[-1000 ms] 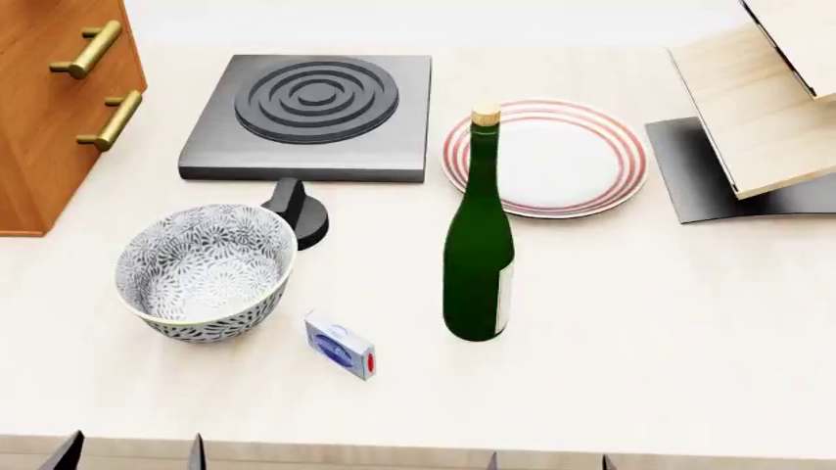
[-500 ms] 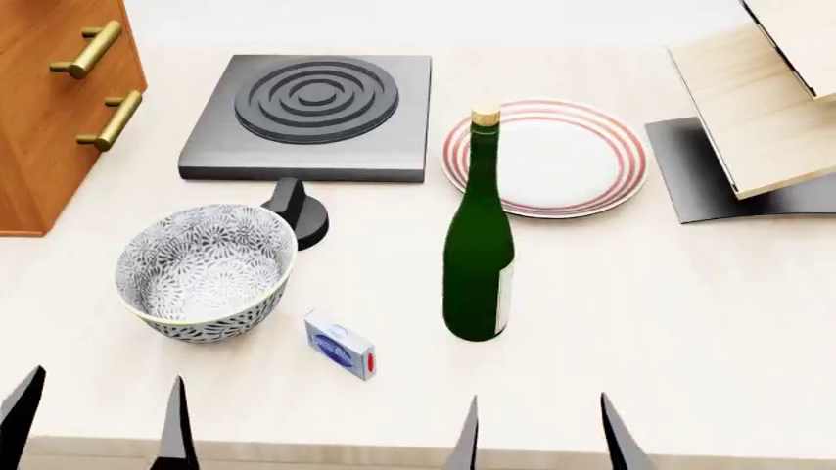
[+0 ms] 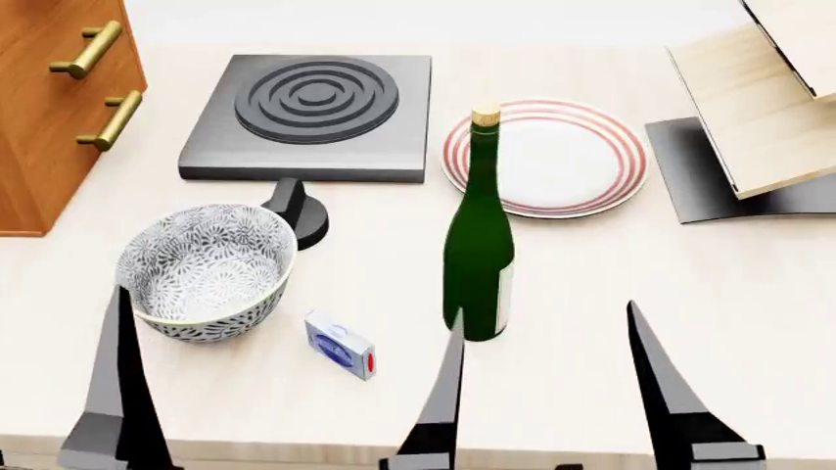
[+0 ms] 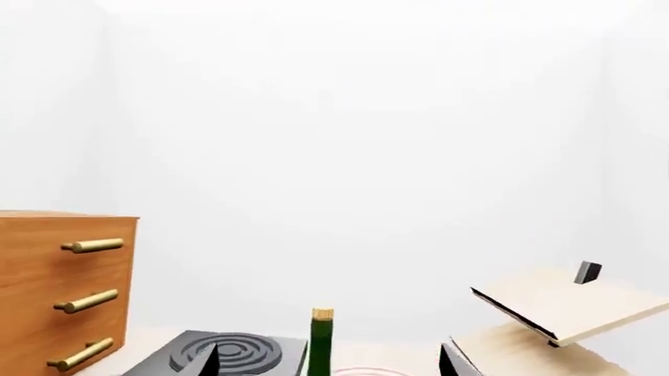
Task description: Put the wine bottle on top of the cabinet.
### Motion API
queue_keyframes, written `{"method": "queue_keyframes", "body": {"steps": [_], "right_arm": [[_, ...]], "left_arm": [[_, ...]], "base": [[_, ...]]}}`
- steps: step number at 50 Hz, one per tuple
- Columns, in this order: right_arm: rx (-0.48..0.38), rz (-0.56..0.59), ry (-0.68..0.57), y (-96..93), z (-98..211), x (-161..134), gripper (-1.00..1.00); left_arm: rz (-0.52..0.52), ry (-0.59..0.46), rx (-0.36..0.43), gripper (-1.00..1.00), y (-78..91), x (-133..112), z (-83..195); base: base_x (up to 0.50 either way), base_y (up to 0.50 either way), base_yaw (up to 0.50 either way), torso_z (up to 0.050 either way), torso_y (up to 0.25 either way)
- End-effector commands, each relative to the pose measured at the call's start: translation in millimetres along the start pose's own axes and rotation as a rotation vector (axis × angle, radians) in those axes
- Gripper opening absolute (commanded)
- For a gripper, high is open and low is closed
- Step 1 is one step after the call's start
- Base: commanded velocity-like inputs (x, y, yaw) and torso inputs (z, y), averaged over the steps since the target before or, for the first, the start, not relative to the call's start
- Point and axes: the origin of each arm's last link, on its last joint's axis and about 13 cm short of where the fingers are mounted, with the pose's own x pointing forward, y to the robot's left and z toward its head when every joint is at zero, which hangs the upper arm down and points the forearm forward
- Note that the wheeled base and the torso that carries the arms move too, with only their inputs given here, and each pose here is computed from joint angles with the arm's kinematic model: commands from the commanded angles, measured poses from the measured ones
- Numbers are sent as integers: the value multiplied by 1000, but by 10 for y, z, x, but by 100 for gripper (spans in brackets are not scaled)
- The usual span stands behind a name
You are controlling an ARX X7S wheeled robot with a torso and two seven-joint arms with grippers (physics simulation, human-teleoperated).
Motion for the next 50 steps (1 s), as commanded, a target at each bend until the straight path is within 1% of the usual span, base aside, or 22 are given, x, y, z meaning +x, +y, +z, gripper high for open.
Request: {"method": "queue_keyframes", "body": {"steps": [1,12,19,26,50], "right_arm": [[7,3,-69,-11,257,-25,100],[6,8,-77,-3,274,-23,100],[-37,-9,-33,-1,236,4,100],[-4,1,-43,-6,257,-9,100],[11,16,-46,-9,260,-16,100]], "left_arm": [[-12,-80,-7,100,-16,-11,270],[-5,-84,-8,100,-5,-6,278],[-11,-84,-5,100,-15,-5,280],[-10,-85,-5,100,-13,-2,289],[-15,-83,-5,100,-27,-10,317]], "base": [[0,0,0,0,0],[0,0,0,0,0],[0,0,0,0,0],[11,0,0,0,0],[484,0,0,0,0]]}}
